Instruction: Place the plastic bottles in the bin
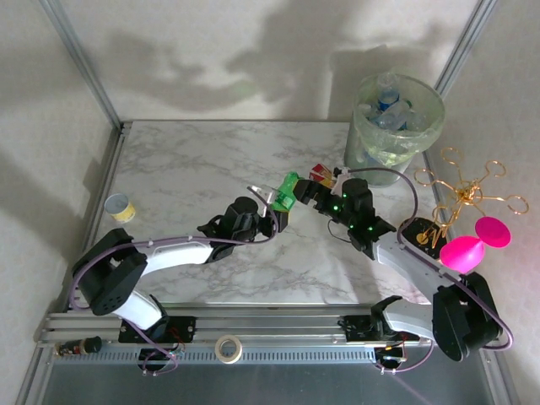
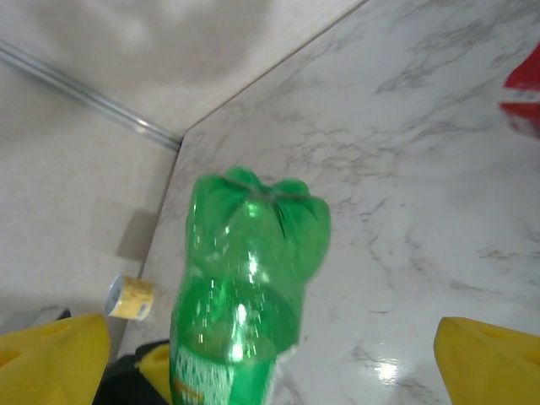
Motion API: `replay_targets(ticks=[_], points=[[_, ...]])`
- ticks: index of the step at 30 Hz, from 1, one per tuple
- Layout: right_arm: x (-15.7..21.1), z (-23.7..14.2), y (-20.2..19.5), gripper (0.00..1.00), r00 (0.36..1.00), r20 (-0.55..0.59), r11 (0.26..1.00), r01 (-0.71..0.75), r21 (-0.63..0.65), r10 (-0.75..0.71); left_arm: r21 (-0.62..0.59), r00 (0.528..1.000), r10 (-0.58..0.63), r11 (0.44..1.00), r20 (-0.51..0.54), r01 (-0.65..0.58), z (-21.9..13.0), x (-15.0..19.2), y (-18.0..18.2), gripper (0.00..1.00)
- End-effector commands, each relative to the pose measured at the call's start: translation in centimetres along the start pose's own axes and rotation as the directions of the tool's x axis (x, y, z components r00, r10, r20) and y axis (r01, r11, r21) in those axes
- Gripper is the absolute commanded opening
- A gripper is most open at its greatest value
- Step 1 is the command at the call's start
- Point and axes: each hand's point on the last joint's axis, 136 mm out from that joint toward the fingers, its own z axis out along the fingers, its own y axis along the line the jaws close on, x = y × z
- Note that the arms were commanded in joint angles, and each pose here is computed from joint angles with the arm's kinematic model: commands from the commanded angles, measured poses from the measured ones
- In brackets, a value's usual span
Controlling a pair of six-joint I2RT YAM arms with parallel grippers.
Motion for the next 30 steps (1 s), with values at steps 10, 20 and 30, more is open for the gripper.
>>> replay_targets(ticks=[10,20,30], points=[[0.1,1.3,4.6,0.73,0.999,-0.045,0.982,0.004,-0.188,-0.013,0.093,0.994,0.023,0.995,0.105,-0.033,-2.2,-2.2,-3.3,0.47],[-0.1,0.9,5.2,0.47,0.999,-0.035,0.977,0.011,-0.215,-0.019,0.069,0.992,0.033,0.997,0.122,-0.042,-2.8,-2.4,-3.7,0.67],[-5.4,-1.0,3.4,0.48,0.983,0.089,0.987,0.159,0.023,-0.160,-0.007,0.952,-0.056,0.998,0.300,0.061,-6.8,-6.2,-1.8,1.00]])
